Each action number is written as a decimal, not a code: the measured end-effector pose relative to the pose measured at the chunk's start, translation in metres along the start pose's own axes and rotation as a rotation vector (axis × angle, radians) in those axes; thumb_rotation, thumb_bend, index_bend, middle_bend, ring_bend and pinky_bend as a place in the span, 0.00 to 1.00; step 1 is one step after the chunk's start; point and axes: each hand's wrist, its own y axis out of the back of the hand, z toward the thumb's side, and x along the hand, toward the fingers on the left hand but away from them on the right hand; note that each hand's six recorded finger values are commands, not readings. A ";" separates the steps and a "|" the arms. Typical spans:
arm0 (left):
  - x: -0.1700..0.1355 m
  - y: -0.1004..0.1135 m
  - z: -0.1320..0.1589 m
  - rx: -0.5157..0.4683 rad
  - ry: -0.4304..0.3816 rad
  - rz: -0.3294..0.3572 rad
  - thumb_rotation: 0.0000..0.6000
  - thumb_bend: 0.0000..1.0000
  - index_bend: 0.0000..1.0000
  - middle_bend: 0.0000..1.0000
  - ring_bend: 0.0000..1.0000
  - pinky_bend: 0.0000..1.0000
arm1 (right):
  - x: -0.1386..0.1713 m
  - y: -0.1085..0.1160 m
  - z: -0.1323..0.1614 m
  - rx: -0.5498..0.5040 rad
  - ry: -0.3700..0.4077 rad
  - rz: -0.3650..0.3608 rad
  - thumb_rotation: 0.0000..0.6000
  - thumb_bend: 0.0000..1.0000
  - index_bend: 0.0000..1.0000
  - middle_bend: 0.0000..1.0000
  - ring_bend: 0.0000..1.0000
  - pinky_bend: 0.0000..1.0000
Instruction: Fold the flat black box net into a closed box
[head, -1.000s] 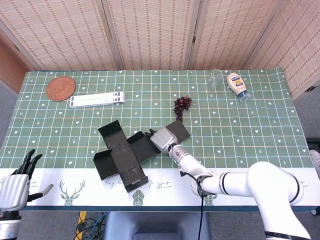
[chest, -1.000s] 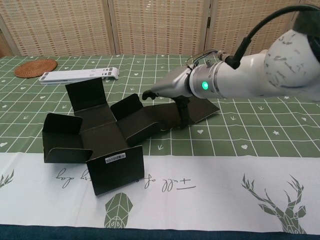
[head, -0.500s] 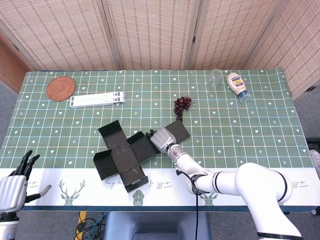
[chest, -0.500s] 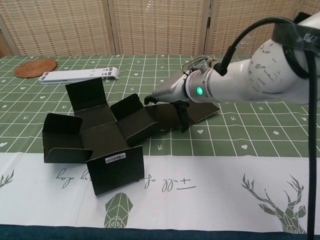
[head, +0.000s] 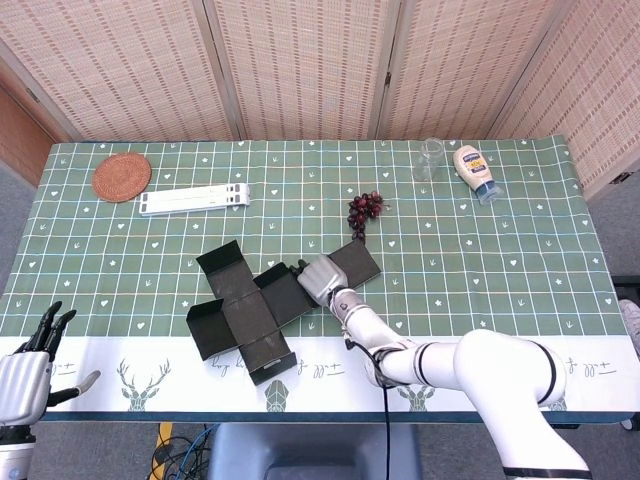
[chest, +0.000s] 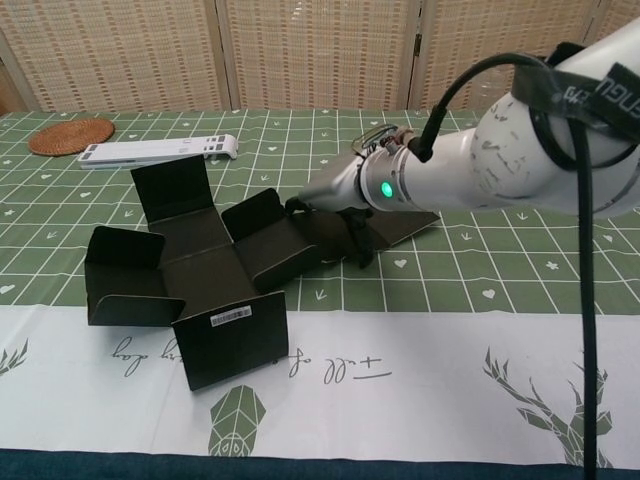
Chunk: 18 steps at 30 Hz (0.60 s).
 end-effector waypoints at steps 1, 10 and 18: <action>0.000 0.000 0.000 -0.001 0.001 0.000 1.00 0.08 0.12 0.06 0.26 0.45 | -0.001 0.000 0.001 0.003 0.000 0.000 1.00 0.12 0.00 0.12 0.76 1.00; 0.001 -0.001 -0.003 -0.001 0.005 -0.001 1.00 0.08 0.12 0.06 0.26 0.44 | -0.003 0.004 0.005 -0.024 -0.008 -0.037 1.00 0.30 0.22 0.34 0.78 1.00; 0.012 -0.003 0.000 0.007 -0.032 -0.003 1.00 0.08 0.16 0.09 0.29 0.45 | 0.005 0.009 -0.002 -0.110 -0.019 -0.078 1.00 0.33 0.27 0.38 0.80 1.00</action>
